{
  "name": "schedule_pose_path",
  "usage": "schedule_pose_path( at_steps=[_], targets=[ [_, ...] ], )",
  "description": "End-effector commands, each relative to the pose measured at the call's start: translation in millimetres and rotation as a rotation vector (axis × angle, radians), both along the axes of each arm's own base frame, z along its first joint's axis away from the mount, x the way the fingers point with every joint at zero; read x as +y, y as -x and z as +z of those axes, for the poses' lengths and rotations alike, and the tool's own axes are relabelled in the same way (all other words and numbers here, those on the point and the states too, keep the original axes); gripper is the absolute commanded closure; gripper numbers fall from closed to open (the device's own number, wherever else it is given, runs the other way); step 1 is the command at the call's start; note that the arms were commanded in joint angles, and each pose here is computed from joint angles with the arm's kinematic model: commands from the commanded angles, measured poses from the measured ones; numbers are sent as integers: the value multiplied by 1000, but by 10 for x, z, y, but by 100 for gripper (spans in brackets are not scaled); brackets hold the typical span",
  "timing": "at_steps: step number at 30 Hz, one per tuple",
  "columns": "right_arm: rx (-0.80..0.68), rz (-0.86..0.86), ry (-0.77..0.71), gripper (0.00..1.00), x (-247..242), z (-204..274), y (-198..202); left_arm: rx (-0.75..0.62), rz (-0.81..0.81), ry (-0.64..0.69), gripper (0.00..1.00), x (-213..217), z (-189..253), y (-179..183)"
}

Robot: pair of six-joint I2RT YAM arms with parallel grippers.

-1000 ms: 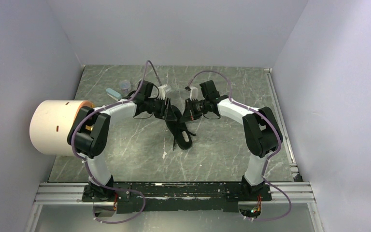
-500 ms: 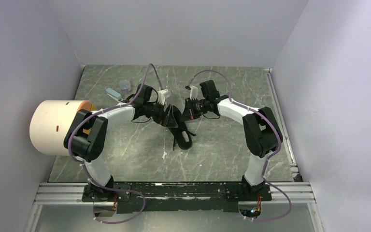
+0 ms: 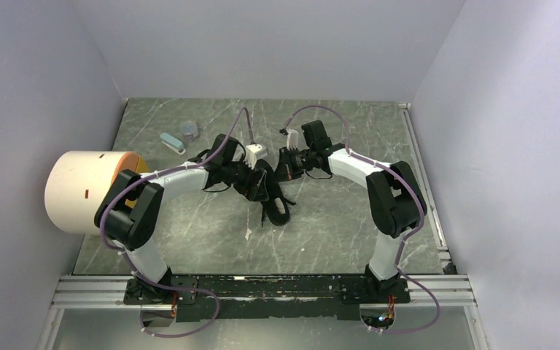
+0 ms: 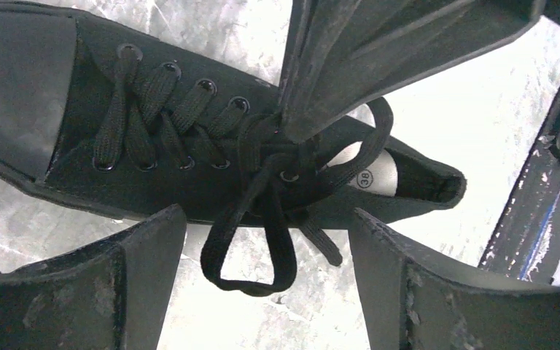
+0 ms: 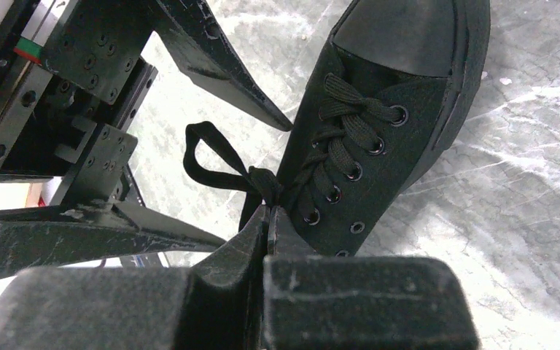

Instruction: Tie the shoes

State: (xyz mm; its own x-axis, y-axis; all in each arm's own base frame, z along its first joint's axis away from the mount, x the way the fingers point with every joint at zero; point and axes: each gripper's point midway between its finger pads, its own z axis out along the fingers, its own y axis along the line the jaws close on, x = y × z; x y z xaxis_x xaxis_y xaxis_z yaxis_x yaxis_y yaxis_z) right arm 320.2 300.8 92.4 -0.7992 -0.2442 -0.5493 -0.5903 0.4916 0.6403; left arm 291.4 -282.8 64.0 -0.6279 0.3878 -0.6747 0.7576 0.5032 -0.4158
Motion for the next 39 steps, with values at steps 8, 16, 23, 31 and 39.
schedule_pose_path(
  at_steps=[8, 16, 23, 31, 39],
  targets=[
    [6, 8, -15, 100, -1, -9, 37, -98, 6, 44, 31, -135, 202, -223],
    [5, 14, -25, 100, 21, 18, 41, -65, -11, 74, 55, -232, 221, -252],
    [5, 14, -26, 100, 11, 20, 75, -19, 23, 72, 70, -249, 168, -284],
    [15, 16, -42, 100, -4, 34, 153, 1, 66, 129, 87, -234, 239, -340],
    [14, 38, -117, 100, 97, 159, 225, 61, 67, 165, 95, -297, 204, -300]
  ],
)
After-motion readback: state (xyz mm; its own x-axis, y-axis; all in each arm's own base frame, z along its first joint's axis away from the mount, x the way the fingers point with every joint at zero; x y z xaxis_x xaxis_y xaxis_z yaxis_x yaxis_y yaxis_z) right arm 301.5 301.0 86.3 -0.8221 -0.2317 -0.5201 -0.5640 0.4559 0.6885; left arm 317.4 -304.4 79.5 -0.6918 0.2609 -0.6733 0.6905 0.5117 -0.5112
